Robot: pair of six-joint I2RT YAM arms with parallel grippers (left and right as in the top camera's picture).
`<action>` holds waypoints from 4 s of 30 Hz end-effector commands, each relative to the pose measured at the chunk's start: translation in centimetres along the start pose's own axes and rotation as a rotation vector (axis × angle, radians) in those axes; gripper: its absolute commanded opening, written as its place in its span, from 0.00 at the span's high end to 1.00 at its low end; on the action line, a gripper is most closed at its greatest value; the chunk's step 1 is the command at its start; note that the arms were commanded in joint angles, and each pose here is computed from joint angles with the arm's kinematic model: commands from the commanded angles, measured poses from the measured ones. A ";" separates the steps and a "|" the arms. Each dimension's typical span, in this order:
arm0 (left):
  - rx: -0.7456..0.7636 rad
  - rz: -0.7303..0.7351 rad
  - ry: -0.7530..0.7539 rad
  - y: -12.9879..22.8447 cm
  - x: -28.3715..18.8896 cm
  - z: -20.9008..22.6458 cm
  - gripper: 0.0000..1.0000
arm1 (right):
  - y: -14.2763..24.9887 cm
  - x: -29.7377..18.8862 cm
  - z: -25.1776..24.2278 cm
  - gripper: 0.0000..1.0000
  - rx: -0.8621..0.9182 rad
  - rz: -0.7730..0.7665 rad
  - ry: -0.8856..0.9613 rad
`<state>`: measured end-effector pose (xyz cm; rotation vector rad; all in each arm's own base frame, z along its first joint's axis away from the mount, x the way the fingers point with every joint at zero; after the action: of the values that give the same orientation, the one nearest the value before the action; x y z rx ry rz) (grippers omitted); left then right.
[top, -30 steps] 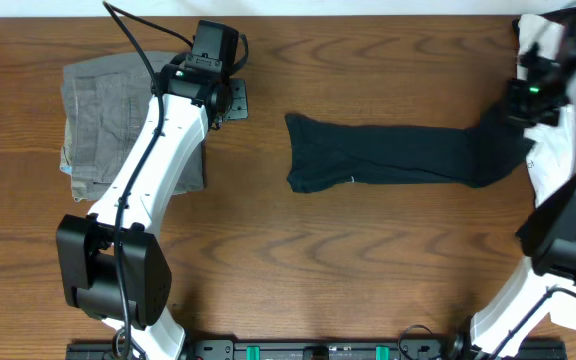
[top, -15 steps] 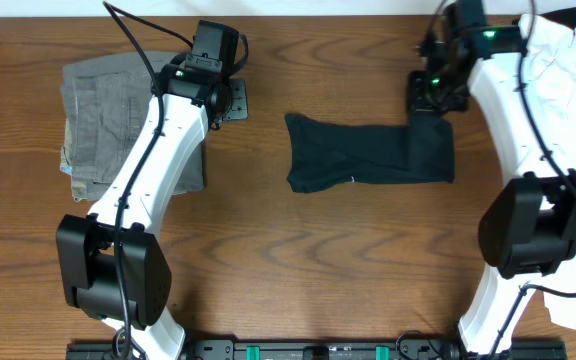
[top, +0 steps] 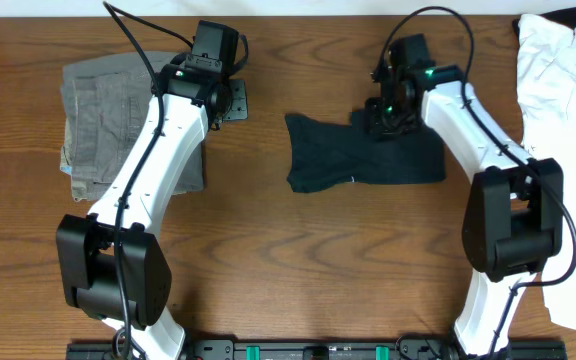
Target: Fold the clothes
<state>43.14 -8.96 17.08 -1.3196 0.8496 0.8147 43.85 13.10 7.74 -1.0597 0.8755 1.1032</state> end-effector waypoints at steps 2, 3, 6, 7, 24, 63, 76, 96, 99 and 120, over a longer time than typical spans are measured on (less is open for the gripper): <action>0.007 0.019 -0.017 0.5 0.5 0.3 0.62 | -0.2 -0.2 2.4 0.58 -0.090 0.005 -0.128; 0.007 0.019 -0.017 0.5 0.5 0.3 0.62 | -0.5 -0.8 2.2 0.55 -0.097 0.004 -0.126; 0.006 0.019 -0.017 0.5 0.5 0.3 0.62 | -1.6 -2.9 0.5 0.54 -0.062 0.004 -0.054; 0.006 0.019 -0.017 0.5 0.5 0.3 0.62 | -1.9 -3.9 -0.2 0.54 -0.058 0.007 -0.031; -0.004 0.014 -0.015 0.4 0.6 0.3 0.62 | 0.3 -5.0 -8.7 0.81 0.128 0.083 0.296; -0.010 0.033 -0.019 0.6 2.1 0.1 0.47 | 2.8 -0.1 -15.9 0.57 0.229 0.042 -0.149; -0.010 0.034 -0.019 0.6 2.1 0.1 0.47 | 3.1 0.5 -16.2 0.97 0.314 0.038 -0.137; -0.008 0.038 -0.019 0.7 2.1 0.1 0.47 | -0.8 -7.6 -24.5 0.99 0.459 -0.076 0.000; -0.008 0.038 -0.019 0.7 2.1 0.1 0.47 | -1.4 -9.4 -24.7 0.99 0.456 -0.083 0.003; -0.009 0.037 -0.019 0.7 2.1 0.1 0.46 | -1.4 -10.4 -9.5 0.99 0.021 0.102 -0.021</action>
<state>43.74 -9.11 15.88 -1.3196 0.8540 0.8278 42.44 -0.86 14.74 -0.9057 0.9533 1.1354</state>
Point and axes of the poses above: each gripper's point midway between its finger pads, its own x axis out along the fingers, its own z axis along the line the jaws close on, y = z × x, the point moved 2 cm from there along -x, back along the fingers, and after that the axes turned 9 degrees about x, right-handed, at the moved point
